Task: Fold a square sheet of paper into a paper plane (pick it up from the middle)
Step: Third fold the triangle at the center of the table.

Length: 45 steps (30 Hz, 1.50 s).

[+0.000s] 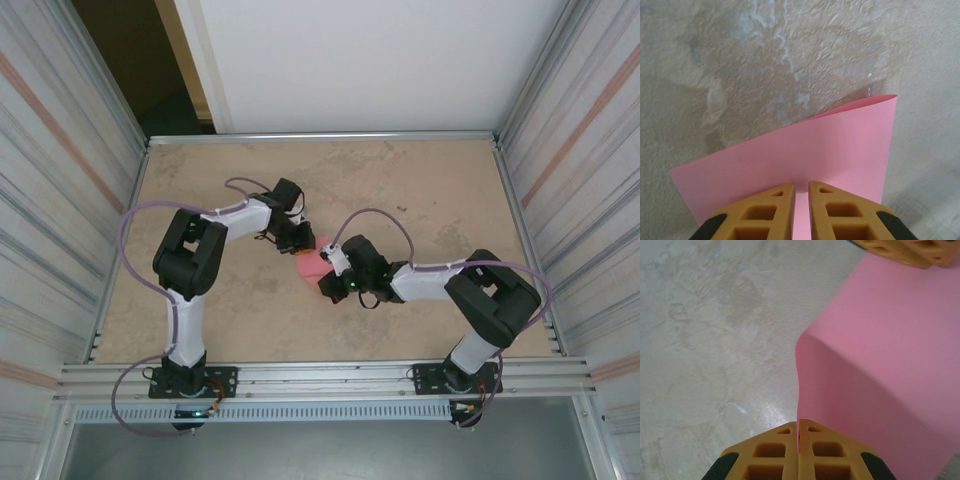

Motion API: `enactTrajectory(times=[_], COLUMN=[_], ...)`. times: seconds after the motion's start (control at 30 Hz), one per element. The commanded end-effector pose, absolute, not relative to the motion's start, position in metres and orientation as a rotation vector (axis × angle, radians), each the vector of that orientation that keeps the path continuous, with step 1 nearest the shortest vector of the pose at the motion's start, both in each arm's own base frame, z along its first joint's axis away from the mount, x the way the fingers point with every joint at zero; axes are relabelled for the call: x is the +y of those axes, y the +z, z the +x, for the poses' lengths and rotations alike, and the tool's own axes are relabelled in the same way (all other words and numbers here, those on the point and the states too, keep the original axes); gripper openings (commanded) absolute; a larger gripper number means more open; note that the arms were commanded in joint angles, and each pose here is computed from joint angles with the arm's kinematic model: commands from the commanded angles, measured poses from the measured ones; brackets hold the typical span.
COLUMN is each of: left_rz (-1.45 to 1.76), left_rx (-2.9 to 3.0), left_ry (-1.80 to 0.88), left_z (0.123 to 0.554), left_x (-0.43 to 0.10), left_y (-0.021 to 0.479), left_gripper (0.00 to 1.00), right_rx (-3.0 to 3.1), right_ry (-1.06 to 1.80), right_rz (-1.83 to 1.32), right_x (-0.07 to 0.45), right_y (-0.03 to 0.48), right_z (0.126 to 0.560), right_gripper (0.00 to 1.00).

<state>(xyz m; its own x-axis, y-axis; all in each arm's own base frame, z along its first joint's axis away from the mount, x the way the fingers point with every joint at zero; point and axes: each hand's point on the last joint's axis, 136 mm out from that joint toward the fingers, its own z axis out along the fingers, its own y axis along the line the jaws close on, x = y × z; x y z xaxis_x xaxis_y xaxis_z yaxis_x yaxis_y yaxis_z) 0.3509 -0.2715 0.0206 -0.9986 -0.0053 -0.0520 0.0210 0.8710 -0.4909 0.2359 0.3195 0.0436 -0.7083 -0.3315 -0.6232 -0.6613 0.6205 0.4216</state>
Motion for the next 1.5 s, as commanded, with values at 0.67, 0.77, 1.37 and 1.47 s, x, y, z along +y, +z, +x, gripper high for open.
enactTrajectory(times=[0.67, 0.77, 1.37, 1.47], left_rz=[0.116, 0.119, 0.13, 0.13], left_rx=[3.088, 3.086, 3.09, 3.093], left_ry=[-0.678, -0.68, -0.681, -0.679], left_z=[0.337, 0.338, 0.335, 0.335], left_x=[-0.265, -0.265, -0.267, -0.266], left_y=[-0.01, -0.009, -0.01, -0.01], left_gripper=[0.16, 0.16, 0.16, 0.16], right_rx=[2.471, 2.484, 2.5, 2.5], right_ry=[0.751, 0.754, 0.731, 0.733], right_rz=[-0.589, -0.597, -0.597, -0.599], right_x=[0.306, 0.306, 0.304, 0.305], right_y=[0.033, 0.031, 0.023, 0.023], right_z=[0.261, 0.26, 0.263, 0.264], right_gripper=[0.0, 0.0, 0.0, 0.0])
